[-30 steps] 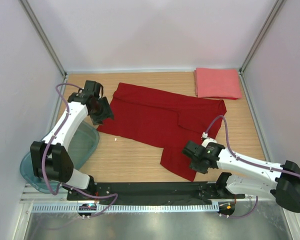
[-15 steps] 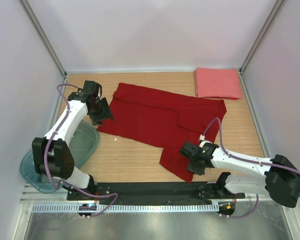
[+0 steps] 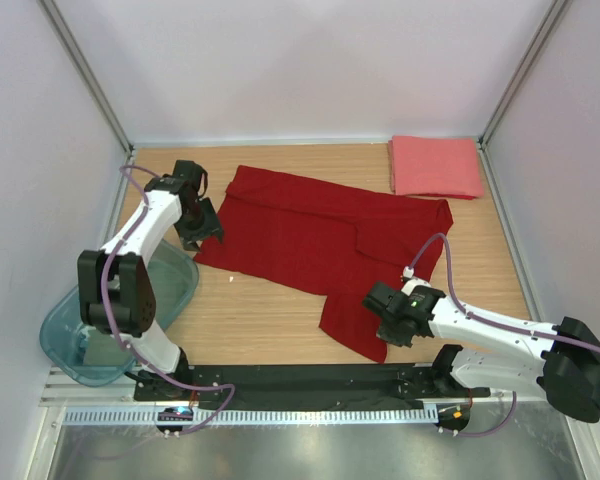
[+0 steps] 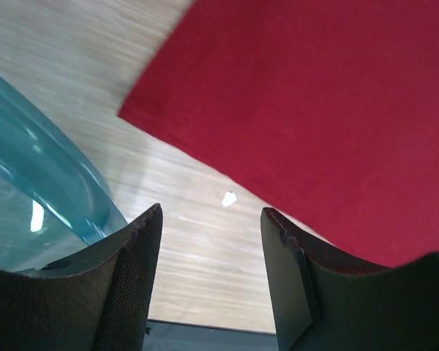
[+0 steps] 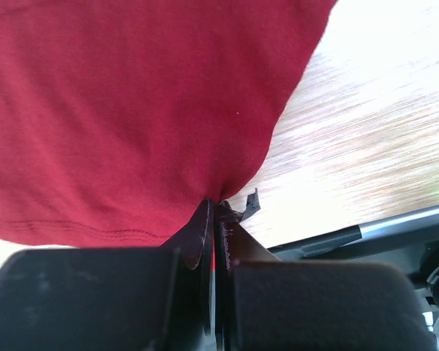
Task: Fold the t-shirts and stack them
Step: Fold the tshirt
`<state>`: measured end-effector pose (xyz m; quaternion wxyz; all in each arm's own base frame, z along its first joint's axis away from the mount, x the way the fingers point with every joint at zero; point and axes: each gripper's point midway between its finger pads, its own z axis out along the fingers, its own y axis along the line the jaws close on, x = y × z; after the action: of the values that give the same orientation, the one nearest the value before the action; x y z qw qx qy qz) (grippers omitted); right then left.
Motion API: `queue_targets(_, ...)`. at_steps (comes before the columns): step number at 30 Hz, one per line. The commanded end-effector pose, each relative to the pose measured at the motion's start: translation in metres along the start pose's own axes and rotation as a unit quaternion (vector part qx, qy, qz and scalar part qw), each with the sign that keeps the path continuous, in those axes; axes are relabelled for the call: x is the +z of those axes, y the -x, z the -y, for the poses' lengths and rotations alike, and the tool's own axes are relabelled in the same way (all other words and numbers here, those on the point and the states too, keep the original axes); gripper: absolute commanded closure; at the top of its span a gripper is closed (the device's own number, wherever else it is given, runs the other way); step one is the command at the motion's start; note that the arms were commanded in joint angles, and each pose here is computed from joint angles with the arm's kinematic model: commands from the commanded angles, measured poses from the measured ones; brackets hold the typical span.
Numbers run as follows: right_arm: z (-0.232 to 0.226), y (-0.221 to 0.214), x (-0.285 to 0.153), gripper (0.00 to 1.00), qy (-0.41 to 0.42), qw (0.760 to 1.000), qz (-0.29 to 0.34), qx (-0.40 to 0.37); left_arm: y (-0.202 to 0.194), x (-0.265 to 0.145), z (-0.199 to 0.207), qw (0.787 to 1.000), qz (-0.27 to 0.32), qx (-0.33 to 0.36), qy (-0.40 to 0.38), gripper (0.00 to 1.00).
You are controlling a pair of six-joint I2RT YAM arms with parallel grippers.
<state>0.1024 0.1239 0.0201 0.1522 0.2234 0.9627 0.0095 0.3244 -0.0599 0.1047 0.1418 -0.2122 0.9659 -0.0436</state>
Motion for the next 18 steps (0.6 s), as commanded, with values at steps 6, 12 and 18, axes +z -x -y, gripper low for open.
queue_targets(6, -0.005, 0.02, -0.018, 0.99, 0.015, 0.999, 0.04, -0.002, 0.042, 0.034, -0.021, 0.993, 0.038, -0.023, 0.109, 0.51)
queue_targets(12, -0.001, 0.021, -0.018, 0.99, 0.021, 0.999, 0.045, 0.002, 0.042, 0.044, -0.043, 0.983, 0.026, -0.017, 0.182, 0.49)
queue_targets(18, -0.001, 0.023, -0.018, 0.99, 0.025, 0.998, 0.049, -0.001, 0.033, 0.054, -0.051, 0.979, 0.019, -0.027, 0.2, 0.5)
